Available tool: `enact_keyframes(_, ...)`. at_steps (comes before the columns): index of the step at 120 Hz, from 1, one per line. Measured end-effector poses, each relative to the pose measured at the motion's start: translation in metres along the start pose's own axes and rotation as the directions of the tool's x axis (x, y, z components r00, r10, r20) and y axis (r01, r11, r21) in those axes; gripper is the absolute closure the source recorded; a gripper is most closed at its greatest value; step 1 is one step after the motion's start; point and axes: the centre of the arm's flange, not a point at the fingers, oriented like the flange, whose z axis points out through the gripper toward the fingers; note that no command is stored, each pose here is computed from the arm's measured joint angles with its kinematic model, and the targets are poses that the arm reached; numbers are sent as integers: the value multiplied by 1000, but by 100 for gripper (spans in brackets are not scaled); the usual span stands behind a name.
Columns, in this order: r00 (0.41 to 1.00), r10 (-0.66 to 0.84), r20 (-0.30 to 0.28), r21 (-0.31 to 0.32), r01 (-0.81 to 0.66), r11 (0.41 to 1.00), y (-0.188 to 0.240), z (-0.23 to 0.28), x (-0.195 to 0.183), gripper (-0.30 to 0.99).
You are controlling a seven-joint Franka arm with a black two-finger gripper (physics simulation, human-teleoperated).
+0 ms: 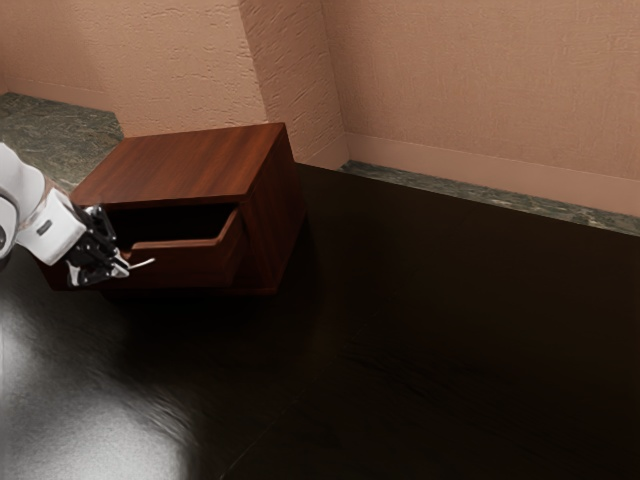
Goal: Pull the drawer handle with one arm to open the drawer
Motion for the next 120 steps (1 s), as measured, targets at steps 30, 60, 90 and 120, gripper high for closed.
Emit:
enact_keyframes(30,1000,4,-9,-3,-4,1000,16,-7,-3,73)
enact_keyframes(60,1000,15,-6,-7,-15,1000,28,-14,-3,73)
enact_keyframes(90,1000,18,-9,-9,-18,1000,43,-26,-7,72)
enact_keyframes(120,991,122,49,150,-128,980,54,-177,34,56)
